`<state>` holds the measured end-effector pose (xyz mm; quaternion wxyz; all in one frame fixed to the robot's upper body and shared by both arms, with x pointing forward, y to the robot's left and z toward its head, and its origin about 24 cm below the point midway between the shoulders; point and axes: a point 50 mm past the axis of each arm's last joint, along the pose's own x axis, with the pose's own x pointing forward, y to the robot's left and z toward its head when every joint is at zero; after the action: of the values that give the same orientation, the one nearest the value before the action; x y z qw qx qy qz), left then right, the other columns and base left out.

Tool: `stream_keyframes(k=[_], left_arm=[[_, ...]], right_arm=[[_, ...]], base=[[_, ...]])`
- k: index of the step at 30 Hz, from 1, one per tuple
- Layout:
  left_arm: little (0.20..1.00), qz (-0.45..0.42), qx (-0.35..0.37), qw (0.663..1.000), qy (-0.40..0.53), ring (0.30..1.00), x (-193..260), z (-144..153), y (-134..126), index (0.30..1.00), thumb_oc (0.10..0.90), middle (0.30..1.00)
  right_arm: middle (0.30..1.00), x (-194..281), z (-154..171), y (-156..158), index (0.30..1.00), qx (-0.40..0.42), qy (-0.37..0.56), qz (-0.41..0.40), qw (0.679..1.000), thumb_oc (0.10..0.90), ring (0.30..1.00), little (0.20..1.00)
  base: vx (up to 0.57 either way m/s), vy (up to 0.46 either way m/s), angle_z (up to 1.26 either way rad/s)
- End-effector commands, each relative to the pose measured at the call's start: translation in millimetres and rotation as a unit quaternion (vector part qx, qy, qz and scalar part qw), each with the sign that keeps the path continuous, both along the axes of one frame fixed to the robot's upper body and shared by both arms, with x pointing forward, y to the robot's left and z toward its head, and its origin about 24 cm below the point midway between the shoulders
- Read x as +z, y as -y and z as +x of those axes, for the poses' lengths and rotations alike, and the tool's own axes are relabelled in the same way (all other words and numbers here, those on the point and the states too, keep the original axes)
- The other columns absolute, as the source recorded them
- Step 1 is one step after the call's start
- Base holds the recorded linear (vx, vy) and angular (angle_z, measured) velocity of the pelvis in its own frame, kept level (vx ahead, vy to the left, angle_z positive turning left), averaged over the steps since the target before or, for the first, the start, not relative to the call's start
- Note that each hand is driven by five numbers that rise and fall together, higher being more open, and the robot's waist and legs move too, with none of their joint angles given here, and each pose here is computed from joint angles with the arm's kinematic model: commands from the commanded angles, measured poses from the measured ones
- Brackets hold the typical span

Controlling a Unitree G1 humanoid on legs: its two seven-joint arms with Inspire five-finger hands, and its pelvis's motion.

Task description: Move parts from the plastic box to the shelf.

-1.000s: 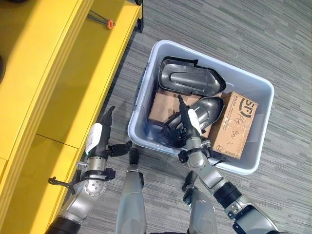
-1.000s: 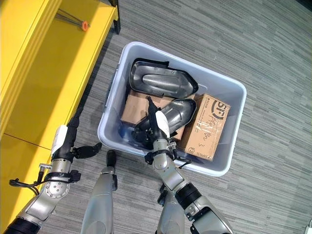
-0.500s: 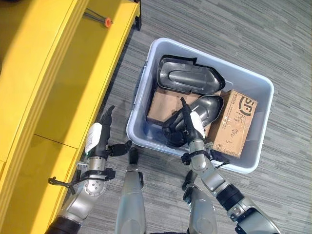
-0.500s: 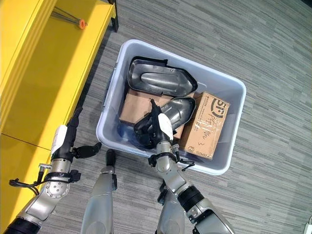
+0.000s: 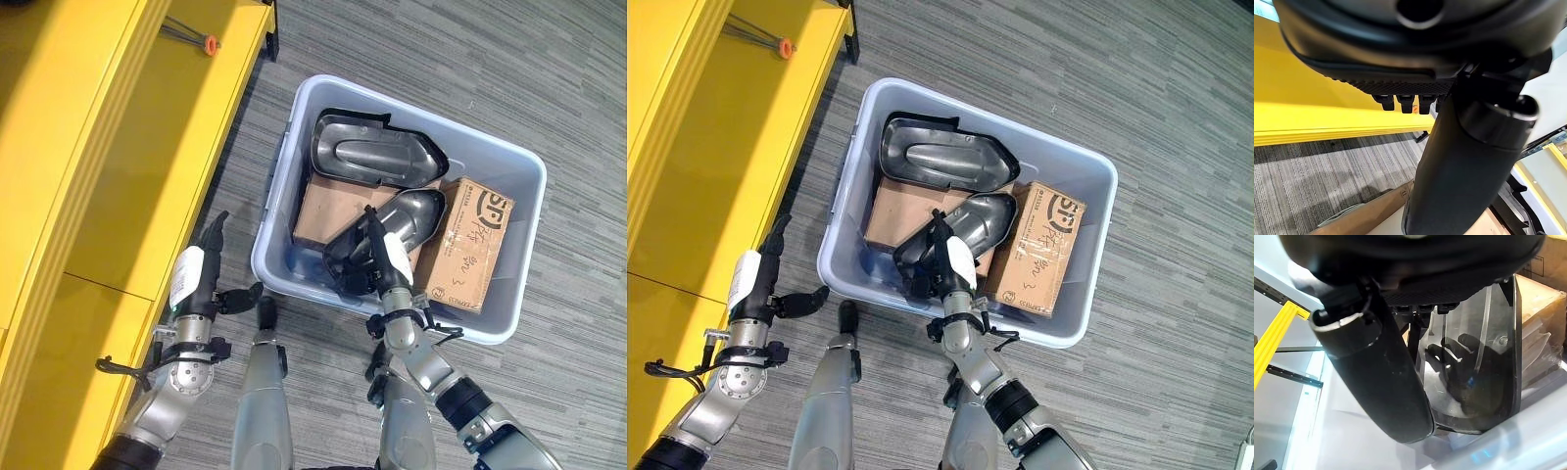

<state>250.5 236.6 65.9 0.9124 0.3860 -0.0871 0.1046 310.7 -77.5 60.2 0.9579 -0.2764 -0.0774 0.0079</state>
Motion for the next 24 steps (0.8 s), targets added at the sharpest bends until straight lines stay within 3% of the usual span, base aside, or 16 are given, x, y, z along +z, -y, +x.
stream_keyframes(k=[1, 24], left_arm=[[1.000, 0.003, -0.011, 0.997, 0.078, 1.000, 25.0, -2.6, 3.1, 1.000, 0.900, 1.000], [1.000, 0.002, -0.004, 0.996, 0.084, 1.000, 28.8, -4.4, 0.4, 1.000, 0.900, 1.000]], right_arm=[[1.000, 30.6, 0.0, -5.8, 1.000, 0.011, 0.080, 0.040, 0.996, 0.900, 1.000, 1.000], [1.000, 23.5, -5.1, -15.1, 1.000, 0.035, 0.056, 0.060, 0.996, 0.900, 1.000, 1.000]], base=[[0.00, 0.000, 0.00], [0.00, 0.000, 0.00]])
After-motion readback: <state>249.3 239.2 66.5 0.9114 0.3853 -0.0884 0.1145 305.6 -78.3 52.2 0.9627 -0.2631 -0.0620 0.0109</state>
